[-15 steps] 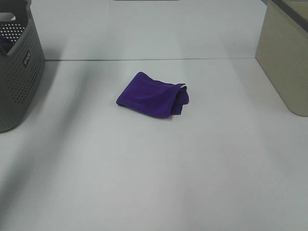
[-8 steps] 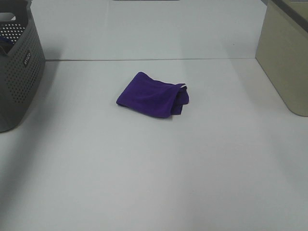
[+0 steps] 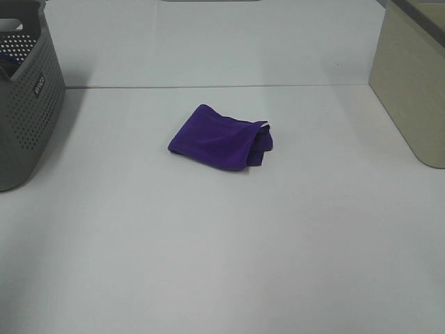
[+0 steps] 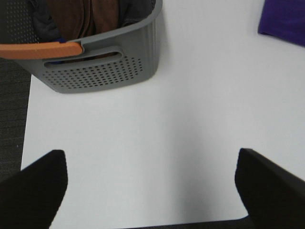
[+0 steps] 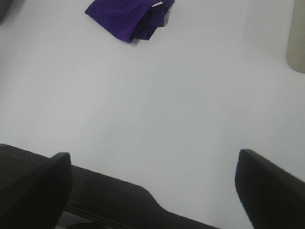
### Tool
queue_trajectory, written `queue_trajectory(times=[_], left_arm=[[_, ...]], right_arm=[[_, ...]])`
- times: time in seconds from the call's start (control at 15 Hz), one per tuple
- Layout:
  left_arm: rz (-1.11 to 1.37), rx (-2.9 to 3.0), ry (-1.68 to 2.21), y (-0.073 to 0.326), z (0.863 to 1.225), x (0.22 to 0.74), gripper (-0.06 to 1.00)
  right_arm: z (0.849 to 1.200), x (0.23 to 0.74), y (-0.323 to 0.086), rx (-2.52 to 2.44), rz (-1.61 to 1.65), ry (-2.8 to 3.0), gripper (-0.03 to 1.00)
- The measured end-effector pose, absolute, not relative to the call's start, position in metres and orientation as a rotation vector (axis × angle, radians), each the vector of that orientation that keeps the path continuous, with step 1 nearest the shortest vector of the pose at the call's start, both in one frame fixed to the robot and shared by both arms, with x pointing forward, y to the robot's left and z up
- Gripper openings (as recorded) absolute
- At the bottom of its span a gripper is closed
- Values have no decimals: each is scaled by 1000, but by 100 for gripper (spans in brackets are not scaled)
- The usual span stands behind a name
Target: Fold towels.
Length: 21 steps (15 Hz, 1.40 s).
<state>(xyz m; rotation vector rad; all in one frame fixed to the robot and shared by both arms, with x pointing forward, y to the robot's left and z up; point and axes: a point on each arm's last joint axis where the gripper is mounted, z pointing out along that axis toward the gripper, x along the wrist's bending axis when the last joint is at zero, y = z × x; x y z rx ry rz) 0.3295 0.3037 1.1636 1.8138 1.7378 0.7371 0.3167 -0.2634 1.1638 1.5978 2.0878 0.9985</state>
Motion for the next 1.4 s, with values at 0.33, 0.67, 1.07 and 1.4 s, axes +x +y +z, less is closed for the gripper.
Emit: queue_trajectory(times=[0.33, 0.67, 1.07, 1.4], left_arm=[[791, 1716, 1713, 299, 1107, 261, 88], [816, 1663, 1700, 297, 1062, 236, 88], [938, 1533, 1568, 295, 1056, 230, 88], [908, 1524, 1559, 293, 1056, 230, 88]], right_arm=[[1128, 234, -285, 1448, 1176, 1936, 90], [1094, 196, -295, 1346, 1269, 1822, 90], [1046, 224, -292, 1396, 1094, 1928, 90], [1036, 234, -293, 1388, 1067, 1906, 90]])
